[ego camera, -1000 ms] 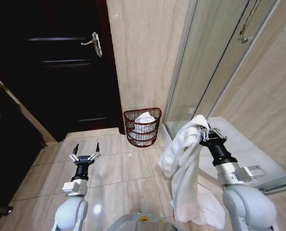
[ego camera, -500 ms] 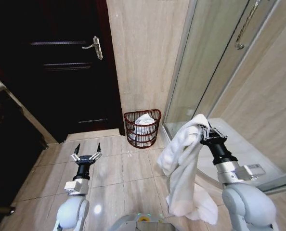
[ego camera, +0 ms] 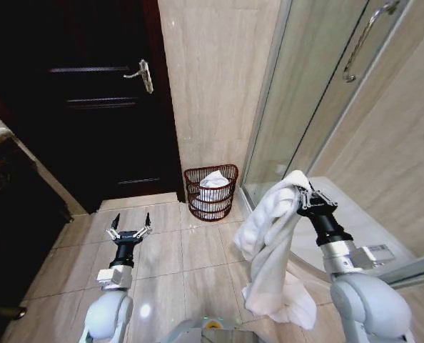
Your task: Discard the used towel into the hamper.
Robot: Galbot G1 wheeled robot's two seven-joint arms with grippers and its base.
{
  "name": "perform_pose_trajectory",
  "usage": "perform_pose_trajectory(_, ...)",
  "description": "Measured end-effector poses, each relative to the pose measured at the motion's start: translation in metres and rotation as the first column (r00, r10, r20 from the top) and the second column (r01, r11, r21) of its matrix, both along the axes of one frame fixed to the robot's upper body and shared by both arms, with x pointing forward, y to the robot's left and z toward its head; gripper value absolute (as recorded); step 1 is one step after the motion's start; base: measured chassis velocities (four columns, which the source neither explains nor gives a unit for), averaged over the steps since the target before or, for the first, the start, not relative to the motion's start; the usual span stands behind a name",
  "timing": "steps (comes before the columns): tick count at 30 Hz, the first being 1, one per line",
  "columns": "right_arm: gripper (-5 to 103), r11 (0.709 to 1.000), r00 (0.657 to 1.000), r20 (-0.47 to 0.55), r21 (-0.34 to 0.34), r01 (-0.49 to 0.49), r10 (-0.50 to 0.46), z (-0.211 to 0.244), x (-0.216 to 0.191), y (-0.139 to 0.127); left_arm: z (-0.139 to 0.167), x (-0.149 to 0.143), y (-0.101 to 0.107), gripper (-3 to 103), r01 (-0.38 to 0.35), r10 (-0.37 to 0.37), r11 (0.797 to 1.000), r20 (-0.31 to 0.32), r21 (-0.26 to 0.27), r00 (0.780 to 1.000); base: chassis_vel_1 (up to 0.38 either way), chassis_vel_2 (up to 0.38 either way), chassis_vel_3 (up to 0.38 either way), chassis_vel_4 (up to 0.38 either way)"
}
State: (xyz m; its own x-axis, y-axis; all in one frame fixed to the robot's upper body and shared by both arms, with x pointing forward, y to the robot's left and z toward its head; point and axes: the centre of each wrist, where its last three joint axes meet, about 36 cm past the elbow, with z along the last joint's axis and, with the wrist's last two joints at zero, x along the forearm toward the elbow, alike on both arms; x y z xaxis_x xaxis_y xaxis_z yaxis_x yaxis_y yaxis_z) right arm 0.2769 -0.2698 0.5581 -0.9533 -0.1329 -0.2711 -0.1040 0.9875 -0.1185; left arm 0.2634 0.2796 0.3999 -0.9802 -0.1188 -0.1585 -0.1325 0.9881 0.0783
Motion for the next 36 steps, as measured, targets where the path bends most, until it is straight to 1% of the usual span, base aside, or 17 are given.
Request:
perform_pose_trajectory(8,2,1.0,1.0,0.007,-0.002,-0.002,0.002,0.0006,-0.0006,0.0,-0.0005,-0.0009,-0.0007,100,-0.001,0.001,1.0,-0.002,0.0,1.0,0.0,0.0,0.0,0.0)
perform_pose_trajectory(14,2,1.0,1.0,0.024,0.011,-0.005,0.005,-0.0004,0.0,0.0,-0.0015,-0.0011,-0.0018,100,-0.001,0.001,1.0,-0.005,-0.001,1.0,0.0,0.0,0.0,0.0)
perform_pose_trajectory(16,2,1.0,1.0,0.019,-0.013,-0.005,0.005,-0.0019,0.0003,-0.0012,-0.0017,-0.0012,-0.0018,100,-0.001,0.001,1.0,-0.005,-0.001,1.0,0.0,0.0,0.0,0.0)
perform_pose_trajectory(23,2,0.999,1.0,0.011,-0.033,0.02,-0.02,-0.0054,0.0035,-0.0009,-0.0023,-0.0028,-0.0009,100,-0.002,0.002,1.0,-0.007,0.001,1.0,0.0,0.0,0.0,0.0)
perform_pose_trajectory(36,2,0.999,0.999,-0.002,-0.037,0.033,-0.033,-0.0066,0.0038,-0.0014,-0.003,-0.0036,-0.0006,100,-0.003,0.003,1.0,-0.004,0.0,1.0,0.0,0.0,0.0,0.0)
